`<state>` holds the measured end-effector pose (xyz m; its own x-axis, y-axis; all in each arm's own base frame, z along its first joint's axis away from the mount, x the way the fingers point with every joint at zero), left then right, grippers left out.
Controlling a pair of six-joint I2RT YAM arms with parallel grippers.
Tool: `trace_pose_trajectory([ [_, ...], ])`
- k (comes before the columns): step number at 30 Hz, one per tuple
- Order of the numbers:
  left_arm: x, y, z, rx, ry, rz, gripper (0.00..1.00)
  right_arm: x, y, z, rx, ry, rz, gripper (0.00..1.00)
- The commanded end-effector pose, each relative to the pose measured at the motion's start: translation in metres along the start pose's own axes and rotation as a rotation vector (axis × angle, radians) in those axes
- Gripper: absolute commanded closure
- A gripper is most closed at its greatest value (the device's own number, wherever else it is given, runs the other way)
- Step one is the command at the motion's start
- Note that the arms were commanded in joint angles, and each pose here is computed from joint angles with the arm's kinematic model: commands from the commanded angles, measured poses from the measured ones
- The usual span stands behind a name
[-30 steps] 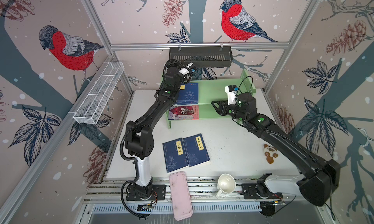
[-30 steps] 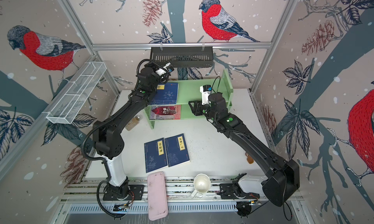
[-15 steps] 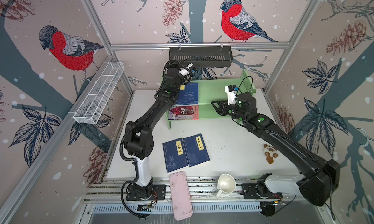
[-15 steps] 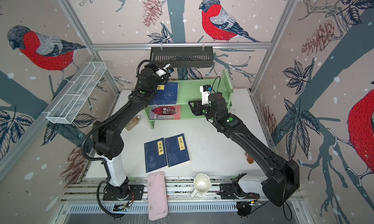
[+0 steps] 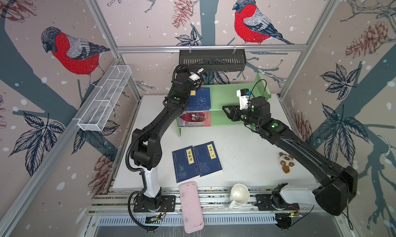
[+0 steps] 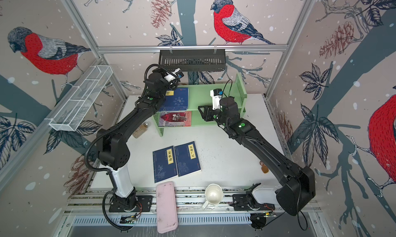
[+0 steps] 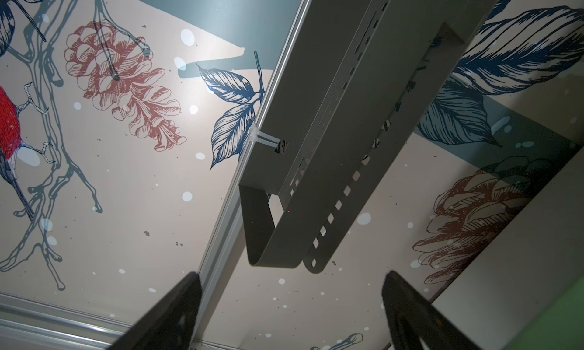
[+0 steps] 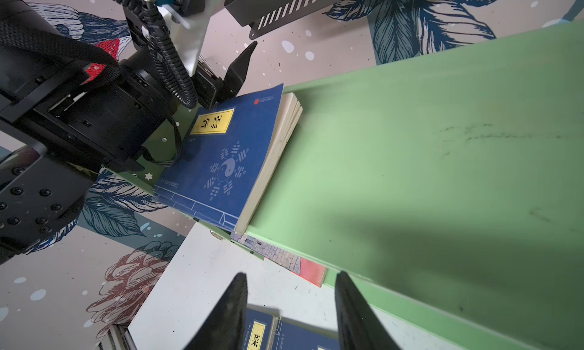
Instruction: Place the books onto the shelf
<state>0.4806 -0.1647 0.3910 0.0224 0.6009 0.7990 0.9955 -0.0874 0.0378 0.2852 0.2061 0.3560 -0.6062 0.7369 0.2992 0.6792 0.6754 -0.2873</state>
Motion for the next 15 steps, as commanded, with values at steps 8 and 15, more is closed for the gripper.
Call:
trace_pose_trajectory([
  [8, 0.01, -0.005, -0.006, -0.028, -0.009, -0.035, 0.1, 0.005, 0.008, -0.012, -0.04, 0.004, -0.054, 0.53],
  [15, 0.011, -0.007, -0.005, -0.024, -0.01, -0.035, 0.1, 0.004, 0.015, -0.016, -0.039, 0.005, -0.073, 0.53],
])
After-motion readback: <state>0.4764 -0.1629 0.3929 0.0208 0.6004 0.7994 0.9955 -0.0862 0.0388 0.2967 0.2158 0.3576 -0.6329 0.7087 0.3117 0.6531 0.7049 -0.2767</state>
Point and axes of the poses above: each gripper's point midway between its finger pads, its own y axis out along the fingers, its own x axis along the line the jaws close on, z = x × y, the point moved 9 cm from there along -y, back along the fingers, and after that the axes turned 11 degrees about -y, right-handed, at the moved point
